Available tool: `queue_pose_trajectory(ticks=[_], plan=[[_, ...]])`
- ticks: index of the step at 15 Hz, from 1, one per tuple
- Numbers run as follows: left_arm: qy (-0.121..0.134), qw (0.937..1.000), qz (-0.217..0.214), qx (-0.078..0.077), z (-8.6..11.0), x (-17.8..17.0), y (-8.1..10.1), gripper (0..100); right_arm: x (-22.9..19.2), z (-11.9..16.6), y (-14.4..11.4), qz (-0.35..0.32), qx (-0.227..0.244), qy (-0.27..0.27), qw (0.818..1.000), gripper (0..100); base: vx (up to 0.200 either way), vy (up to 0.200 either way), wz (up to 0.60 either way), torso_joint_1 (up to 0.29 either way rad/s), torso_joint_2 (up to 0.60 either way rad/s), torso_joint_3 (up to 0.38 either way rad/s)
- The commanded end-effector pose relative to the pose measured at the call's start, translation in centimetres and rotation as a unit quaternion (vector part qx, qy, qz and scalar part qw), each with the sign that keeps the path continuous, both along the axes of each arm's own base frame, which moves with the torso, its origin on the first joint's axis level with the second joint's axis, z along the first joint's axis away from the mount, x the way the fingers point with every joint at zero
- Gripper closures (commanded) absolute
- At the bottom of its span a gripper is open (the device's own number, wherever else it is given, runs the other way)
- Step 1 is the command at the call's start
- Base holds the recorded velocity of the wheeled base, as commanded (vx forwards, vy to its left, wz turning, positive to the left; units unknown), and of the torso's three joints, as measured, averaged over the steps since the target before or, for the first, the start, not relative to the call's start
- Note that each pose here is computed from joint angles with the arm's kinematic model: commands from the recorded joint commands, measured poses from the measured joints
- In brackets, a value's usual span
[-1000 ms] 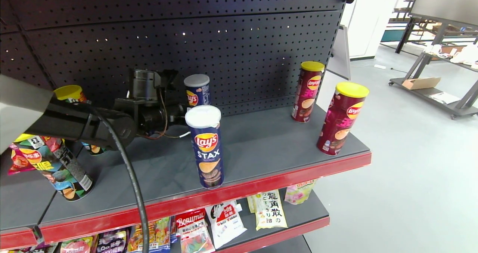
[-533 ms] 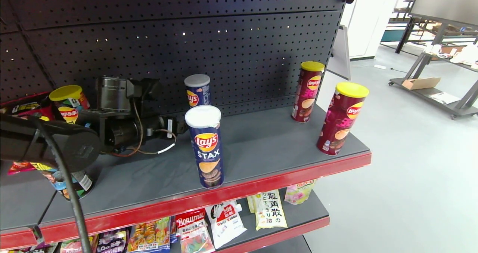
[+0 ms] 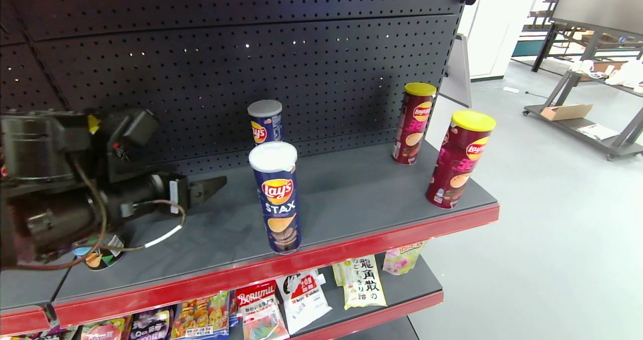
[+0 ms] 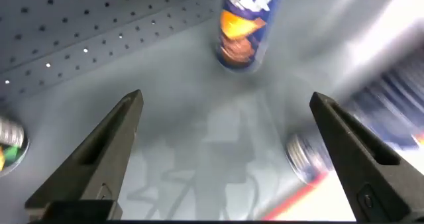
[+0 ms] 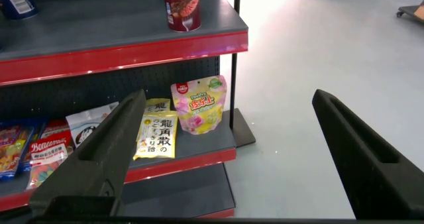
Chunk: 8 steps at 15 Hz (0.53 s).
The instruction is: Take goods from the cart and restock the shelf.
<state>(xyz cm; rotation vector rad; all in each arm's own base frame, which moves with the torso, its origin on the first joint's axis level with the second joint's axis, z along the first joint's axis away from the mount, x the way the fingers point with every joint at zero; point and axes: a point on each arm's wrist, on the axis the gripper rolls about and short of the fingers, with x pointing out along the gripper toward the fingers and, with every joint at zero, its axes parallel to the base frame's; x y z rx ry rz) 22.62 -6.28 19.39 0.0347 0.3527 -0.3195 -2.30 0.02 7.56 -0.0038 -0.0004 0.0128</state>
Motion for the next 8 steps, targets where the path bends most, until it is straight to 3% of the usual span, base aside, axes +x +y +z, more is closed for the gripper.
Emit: queue_pose_trajectory(ticks=[1, 3, 5, 8], plan=[[-0.044, 0.9989, 0.002, -0.015, 1.8, -8.3, 3.8, 0, 0.0, 0.0, 0.0, 0.001, 0.000, 0.000, 1.000, 0, 0.000, 0.000, 0.00, 0.000, 0.00, 0.000], [-0.060, 0.9977, -0.012, -0.029, 2.5, -12.8, 4.7, 0, 0.0, 0.0, 0.0, 0.001, 0.000, 0.000, 1.000, 0, 0.000, 0.000, 0.00, 0.000, 0.00, 0.000], [-0.076, 0.9963, -0.021, -0.034, 1.9, -15.7, 5.0, 0, 0.0, 0.0, 0.0, 0.001, 0.000, 0.000, 1.000, 0, 0.000, 0.000, 0.00, 0.000, 0.00, 0.000], [-0.131, 0.9903, -0.023, -0.039, 1.8, -18.7, 5.3, 0, 0.0, 0.0, 0.0, 0.001, 0.000, 0.000, 1.000, 0, 0.000, 0.000, 0.00, 0.000, 0.00, 0.000]])
